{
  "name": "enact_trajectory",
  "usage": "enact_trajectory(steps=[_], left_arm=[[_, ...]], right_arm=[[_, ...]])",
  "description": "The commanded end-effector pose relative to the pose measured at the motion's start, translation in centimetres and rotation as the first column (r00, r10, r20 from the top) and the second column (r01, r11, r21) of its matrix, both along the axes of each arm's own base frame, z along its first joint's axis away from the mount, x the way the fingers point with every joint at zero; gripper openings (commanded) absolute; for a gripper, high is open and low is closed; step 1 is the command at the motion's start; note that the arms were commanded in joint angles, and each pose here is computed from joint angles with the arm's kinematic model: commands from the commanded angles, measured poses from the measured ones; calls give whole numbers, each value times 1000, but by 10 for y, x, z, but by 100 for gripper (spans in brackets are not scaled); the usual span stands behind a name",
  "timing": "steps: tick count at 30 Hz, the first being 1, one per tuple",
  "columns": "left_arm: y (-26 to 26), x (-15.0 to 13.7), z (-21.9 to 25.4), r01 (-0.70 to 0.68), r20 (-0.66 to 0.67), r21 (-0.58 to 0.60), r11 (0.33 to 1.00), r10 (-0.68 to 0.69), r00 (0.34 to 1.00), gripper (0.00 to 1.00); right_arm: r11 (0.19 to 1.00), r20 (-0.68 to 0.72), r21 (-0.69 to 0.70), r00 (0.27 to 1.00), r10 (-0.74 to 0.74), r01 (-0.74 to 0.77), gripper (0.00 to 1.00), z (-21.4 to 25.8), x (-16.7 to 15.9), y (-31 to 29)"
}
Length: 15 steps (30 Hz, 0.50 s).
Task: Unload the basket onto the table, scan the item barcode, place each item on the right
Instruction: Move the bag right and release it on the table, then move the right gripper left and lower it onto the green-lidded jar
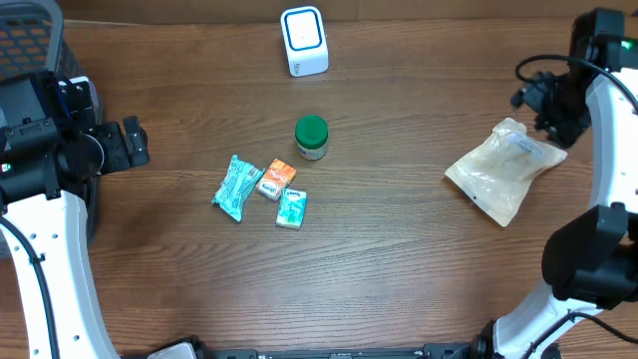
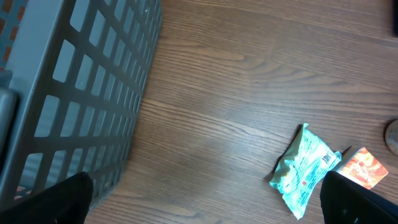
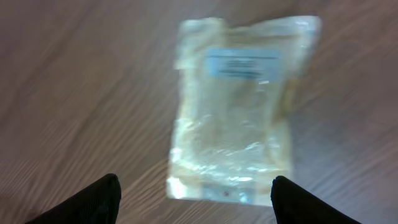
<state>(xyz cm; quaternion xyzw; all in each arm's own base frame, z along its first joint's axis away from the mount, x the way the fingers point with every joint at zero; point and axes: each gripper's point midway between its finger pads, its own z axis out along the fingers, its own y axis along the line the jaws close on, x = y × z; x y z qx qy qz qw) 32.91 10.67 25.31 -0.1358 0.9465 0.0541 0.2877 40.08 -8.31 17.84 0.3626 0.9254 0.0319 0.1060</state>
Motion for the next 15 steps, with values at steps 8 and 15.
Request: enact_trajectory(steps=[8, 15], left_arm=[[-2, 2, 1, 17, 5, 1, 1000, -17, 1000, 99], [-2, 3, 1, 17, 5, 2, 1000, -17, 1000, 99]], right_arm=[[860, 247, 131, 857, 453, -493, 80, 39, 27, 137], [686, 326, 6, 650, 686, -727, 82, 39, 37, 241]])
